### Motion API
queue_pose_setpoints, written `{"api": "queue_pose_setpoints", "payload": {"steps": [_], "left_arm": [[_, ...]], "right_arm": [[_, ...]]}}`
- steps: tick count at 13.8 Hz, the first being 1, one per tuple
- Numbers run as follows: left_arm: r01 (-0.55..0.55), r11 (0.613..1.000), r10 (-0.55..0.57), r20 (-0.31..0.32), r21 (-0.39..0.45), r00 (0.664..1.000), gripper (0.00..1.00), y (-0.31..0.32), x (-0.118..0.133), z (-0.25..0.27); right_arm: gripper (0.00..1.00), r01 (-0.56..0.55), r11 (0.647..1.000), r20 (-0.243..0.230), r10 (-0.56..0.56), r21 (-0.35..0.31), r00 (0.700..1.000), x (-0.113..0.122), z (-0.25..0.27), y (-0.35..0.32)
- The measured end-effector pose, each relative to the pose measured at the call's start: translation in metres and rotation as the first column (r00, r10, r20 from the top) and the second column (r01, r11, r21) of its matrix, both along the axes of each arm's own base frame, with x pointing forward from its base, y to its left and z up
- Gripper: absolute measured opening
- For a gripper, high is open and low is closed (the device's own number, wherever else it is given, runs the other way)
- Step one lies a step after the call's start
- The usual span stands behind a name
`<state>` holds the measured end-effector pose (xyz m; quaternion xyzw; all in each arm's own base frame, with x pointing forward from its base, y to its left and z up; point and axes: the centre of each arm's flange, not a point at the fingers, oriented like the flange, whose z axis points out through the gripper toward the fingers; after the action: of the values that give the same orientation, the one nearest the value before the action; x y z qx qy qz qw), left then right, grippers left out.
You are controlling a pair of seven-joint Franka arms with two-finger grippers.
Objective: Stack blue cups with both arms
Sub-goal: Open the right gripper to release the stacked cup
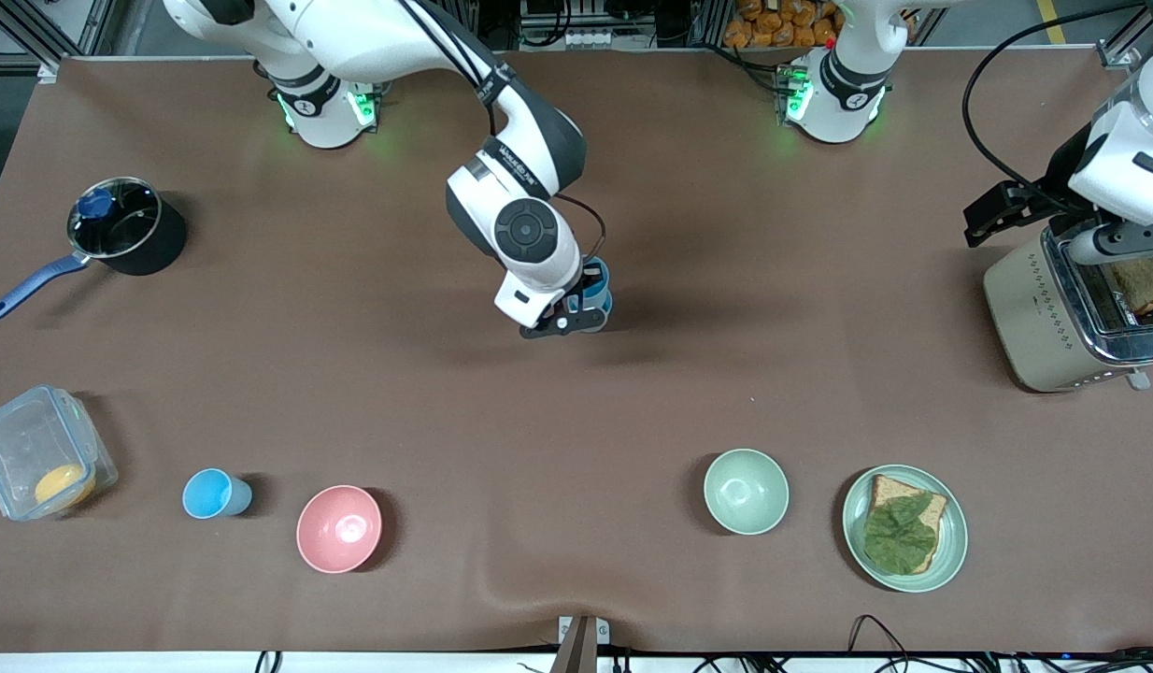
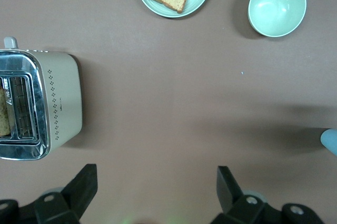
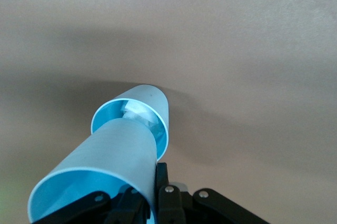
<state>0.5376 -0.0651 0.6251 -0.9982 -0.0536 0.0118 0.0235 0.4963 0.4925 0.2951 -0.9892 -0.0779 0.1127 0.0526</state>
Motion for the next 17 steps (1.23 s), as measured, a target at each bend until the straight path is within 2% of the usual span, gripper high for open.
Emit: {"api": "queue_pose_setpoints", "payload": {"steps": [4,5,10,13,14,17], "left_arm": [[0.0,1.0,0.0,-0.001,0.001,1.0,1.0,0.0,-0.002,0.001],[0.001,1.0,-0.001,-0.001,0.001,1.0,1.0,0.0,-0.002,0.001],[0.0,1.0,0.0,0.0,0.0,1.0,1.0,0.0,-0.002,0.002],[-0.001,1.0,0.001,0.0,-0.007,1.0,1.0,0.0,-0.002,0.002],[-0.001,1.0,0.001,0.0,-0.007,1.0,1.0,0.0,-0.002,0.002],[0.0,1.0,0.0,-0.001,-0.011,1.0,1.0,-0.001,-0.002,0.002]], "right_arm": [[0.06,0.004,1.0,0.003,-0.004,-0.006,1.0,0.002,-0.003,-0.002],[0.11,0.008,1.0,0.003,-0.008,-0.007,1.0,0.002,-0.002,-0.002],[0.63,0.046,0.999,0.01,-0.046,-0.007,0.999,0.005,0.003,-0.001],[0.93,0.076,0.997,0.038,-0.076,0.014,0.996,0.024,0.031,-0.006],[1.0,0.092,0.996,0.042,-0.093,0.017,0.995,0.034,0.048,-0.017],[1.0,0.125,0.992,0.015,-0.125,-0.001,0.992,0.075,0.103,-0.091]]}}
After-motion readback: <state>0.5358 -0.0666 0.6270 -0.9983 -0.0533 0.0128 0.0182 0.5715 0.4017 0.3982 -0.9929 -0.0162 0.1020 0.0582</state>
